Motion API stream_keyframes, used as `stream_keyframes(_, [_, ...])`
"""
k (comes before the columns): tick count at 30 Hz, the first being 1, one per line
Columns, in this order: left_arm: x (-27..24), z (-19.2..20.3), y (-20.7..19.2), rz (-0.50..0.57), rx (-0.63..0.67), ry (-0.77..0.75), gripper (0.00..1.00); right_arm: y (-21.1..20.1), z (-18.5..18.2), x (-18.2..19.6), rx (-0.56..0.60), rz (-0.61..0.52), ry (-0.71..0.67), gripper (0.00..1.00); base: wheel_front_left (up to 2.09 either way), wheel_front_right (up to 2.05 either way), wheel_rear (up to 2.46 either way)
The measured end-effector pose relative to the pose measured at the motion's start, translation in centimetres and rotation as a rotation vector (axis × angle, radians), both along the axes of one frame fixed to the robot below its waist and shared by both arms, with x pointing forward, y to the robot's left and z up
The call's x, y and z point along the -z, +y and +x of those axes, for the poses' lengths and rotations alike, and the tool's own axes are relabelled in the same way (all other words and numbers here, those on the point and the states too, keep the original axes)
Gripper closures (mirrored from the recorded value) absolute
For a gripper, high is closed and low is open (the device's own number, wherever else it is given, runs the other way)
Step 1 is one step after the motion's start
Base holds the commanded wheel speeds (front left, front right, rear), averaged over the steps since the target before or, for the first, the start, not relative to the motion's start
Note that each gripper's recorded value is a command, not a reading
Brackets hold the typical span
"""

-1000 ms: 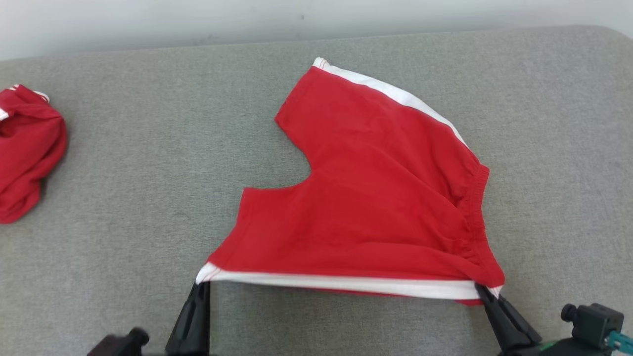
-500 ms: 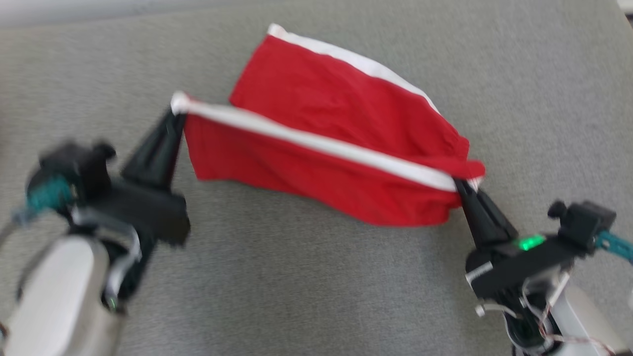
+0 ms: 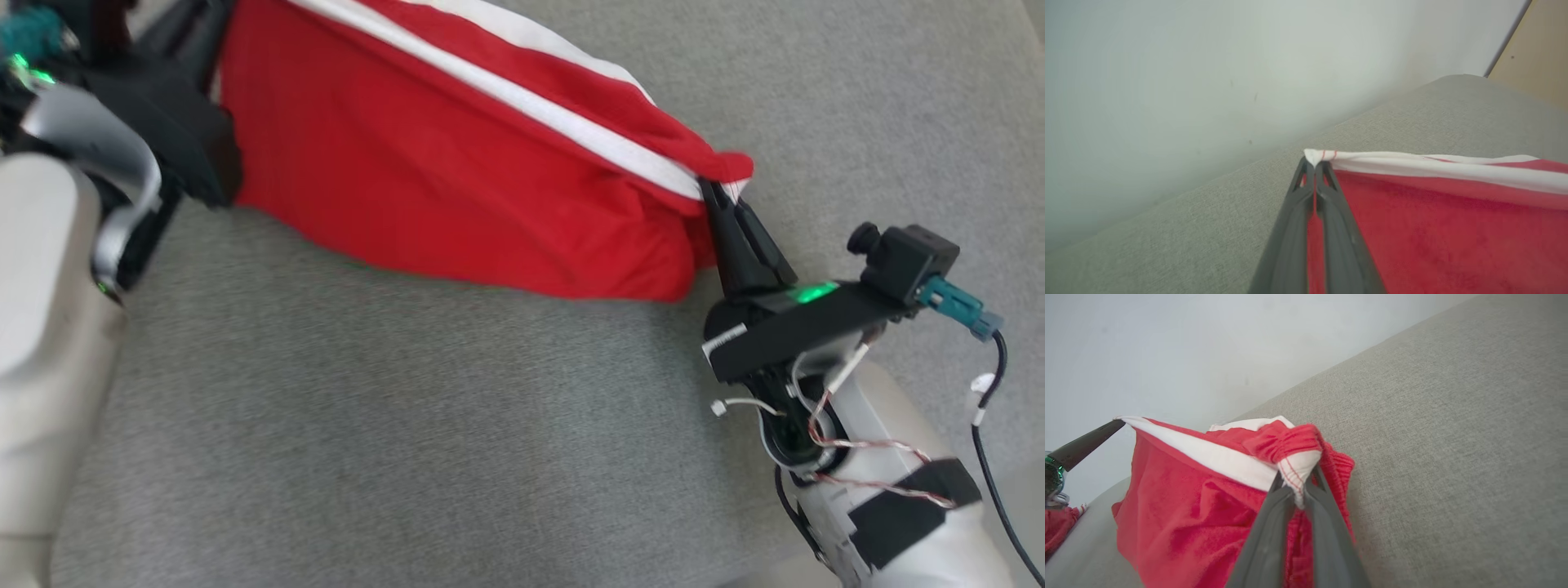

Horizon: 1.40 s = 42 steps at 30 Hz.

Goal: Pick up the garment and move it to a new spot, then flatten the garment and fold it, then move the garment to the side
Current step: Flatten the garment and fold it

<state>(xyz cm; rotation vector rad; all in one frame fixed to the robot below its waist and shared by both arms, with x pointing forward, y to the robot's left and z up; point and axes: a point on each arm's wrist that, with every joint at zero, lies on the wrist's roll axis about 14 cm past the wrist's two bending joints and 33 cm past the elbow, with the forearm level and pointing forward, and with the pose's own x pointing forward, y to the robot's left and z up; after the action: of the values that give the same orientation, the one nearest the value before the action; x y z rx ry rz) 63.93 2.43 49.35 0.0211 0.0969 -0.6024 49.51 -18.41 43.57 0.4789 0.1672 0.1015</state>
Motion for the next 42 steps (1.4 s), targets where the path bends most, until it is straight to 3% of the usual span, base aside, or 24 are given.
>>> stream_keyframes(11, [2.6,4.0,-2.5,0.055,0.025,0.011,1.00,-1.0,2.5,0.5,0.059,-0.005,-0.019,1.00,0.00,0.00,0.00])
stream_keyframes(12, [3.0,4.0,-2.8,0.058,0.030,0.016,1.00,-1.0,2.5,0.6,0.059,-0.003,-0.017,0.92,0.00,0.00,0.00])
stream_keyframes(13, [3.4,3.9,-3.0,0.057,0.034,0.019,0.98,-0.9,2.4,0.7,0.057,-0.009,-0.014,0.45,0.00,0.00,0.00])
stream_keyframes(14, [3.5,3.8,-3.3,0.054,0.039,0.019,0.68,-0.9,2.4,0.7,0.052,-0.022,-0.015,0.00,0.00,0.00,0.00])
stream_keyframes(15, [3.7,3.6,-3.4,0.055,0.042,0.019,0.00,-0.9,2.4,0.7,0.047,-0.032,-0.018,0.00,0.00,0.00,0.00])
stream_keyframes(21, [2.1,3.2,-2.7,0.037,0.028,-0.020,0.00,-1.7,1.6,-1.1,0.040,-0.084,-0.068,0.00,0.00,0.00,0.00])
stream_keyframes(32, [-1.6,1.5,-0.7,0.076,0.021,-0.053,0.00,-2.7,-3.3,-5.6,0.090,-0.133,-0.205,0.00,0.00,0.00,0.00])
stream_keyframes(42, [2.5,-0.8,-1.2,0.251,0.107,0.105,0.00,-2.3,-8.1,-4.7,0.152,-0.120,-0.170,0.00,0.00,0.00,0.00])
